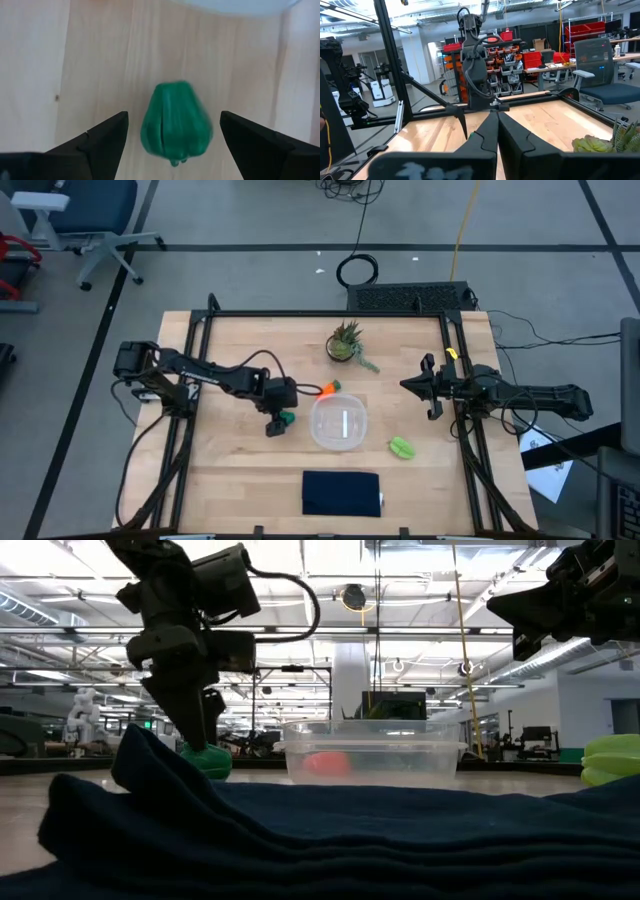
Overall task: Pick and placing Produce into tupperware
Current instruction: Put the bell pepper into the transparent bin
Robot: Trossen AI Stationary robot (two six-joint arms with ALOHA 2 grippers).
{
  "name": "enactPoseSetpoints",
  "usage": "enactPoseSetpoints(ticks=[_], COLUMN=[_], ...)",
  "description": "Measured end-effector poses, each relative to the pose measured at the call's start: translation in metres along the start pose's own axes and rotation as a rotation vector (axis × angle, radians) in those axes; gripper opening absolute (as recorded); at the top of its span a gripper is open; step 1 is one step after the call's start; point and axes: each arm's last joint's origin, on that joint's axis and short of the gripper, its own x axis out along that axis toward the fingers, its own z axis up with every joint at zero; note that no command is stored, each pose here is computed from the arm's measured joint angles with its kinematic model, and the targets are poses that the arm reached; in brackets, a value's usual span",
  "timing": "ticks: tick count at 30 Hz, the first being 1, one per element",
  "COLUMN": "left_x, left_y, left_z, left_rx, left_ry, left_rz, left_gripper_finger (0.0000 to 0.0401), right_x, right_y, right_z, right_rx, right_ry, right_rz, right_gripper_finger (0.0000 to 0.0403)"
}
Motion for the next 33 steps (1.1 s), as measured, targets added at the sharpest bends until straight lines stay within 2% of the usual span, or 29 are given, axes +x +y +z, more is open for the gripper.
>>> enactPoseSetpoints(ticks=[12,33], left_x=[0.012,0.014], left_y=[0.004,0.005], left_z=[-0.012,-0.012], left_rx=[-0.006,0.025], left_ry=[-0.04,-0.077], left_rz=[-0.007,0.006], left_gripper_finger=[0.0322,0.0319], right_x=[0.0,0.0], right_y=[0.0,0.0], right_z=[0.0,0.0], right_rx=[0.0,0.0], right_ry=[0.0,-0.001], right_rz=[0.0,0.0], right_gripper_finger=[0.0,0.0])
